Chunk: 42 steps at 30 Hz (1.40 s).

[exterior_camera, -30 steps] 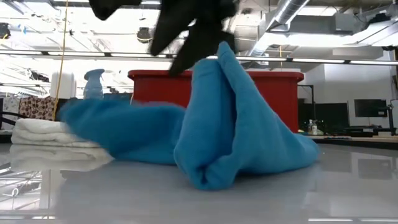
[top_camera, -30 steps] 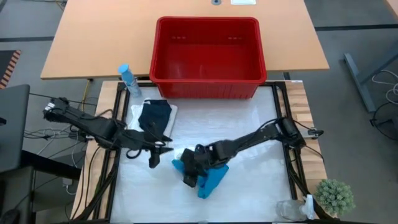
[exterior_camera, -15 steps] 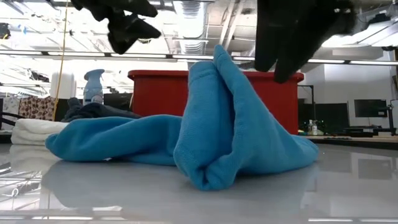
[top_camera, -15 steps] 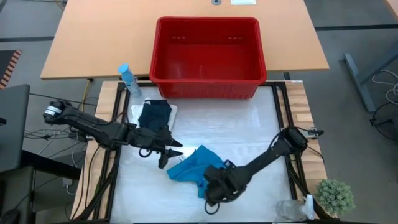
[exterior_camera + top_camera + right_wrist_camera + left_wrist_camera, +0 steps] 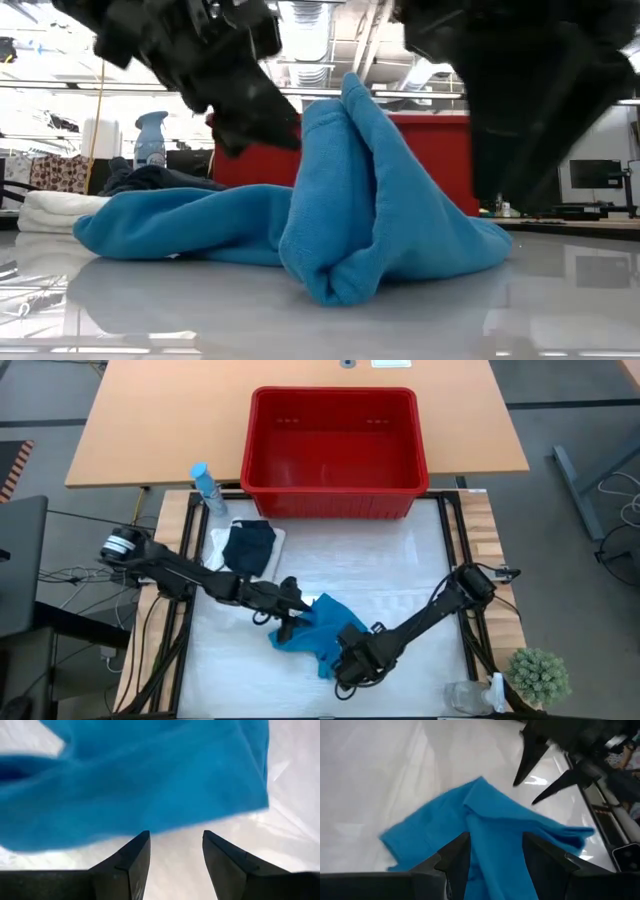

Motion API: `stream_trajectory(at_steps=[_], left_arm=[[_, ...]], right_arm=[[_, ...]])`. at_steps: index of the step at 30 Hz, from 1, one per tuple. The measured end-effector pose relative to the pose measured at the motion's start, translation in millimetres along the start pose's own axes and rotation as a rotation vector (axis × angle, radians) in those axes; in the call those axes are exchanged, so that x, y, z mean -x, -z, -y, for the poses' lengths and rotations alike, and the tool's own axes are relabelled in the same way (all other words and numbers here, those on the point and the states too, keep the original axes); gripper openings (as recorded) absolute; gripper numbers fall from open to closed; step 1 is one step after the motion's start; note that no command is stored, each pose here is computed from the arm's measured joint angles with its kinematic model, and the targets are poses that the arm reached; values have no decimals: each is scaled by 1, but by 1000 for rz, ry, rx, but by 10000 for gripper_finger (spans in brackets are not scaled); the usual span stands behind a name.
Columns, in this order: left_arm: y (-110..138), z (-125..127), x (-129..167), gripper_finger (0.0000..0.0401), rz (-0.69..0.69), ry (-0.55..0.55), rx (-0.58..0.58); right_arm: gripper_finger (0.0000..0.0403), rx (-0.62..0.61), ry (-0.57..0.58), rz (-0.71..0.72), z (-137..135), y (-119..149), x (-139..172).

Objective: Fold Laundry from Bin
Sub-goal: Fold the blue shorts

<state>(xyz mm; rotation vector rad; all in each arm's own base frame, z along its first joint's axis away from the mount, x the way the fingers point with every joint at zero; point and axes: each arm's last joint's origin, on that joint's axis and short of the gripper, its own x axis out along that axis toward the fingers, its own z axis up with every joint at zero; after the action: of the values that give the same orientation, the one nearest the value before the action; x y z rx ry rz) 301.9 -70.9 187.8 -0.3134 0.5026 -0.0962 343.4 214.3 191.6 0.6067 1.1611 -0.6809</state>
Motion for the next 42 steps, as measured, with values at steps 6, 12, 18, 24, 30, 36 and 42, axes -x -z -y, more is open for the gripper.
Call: stream_trajectory(at_steps=[6,12,18,24,30,36,42], left_arm=[[14,-8,-29,169,-91,20,22],[28,-17,-47,169,-155,-22,27],[35,-33,-50,169,-204,-136,145],[34,-37,-49,169,-183,-204,214],[34,-37,-49,169,-180,-218,236],[35,-37,-49,169,-182,-221,239],[35,-37,-49,169,-182,-222,242]], right_arm=[[203,-17,42,-68,5,17,0],[203,7,54,-50,4,27,10],[203,41,-147,185,-13,12,50],[203,81,-213,199,-26,0,34],[203,84,-208,194,-33,-3,15],[203,75,-219,218,-36,-3,12],[201,73,-167,210,-30,-11,8]])
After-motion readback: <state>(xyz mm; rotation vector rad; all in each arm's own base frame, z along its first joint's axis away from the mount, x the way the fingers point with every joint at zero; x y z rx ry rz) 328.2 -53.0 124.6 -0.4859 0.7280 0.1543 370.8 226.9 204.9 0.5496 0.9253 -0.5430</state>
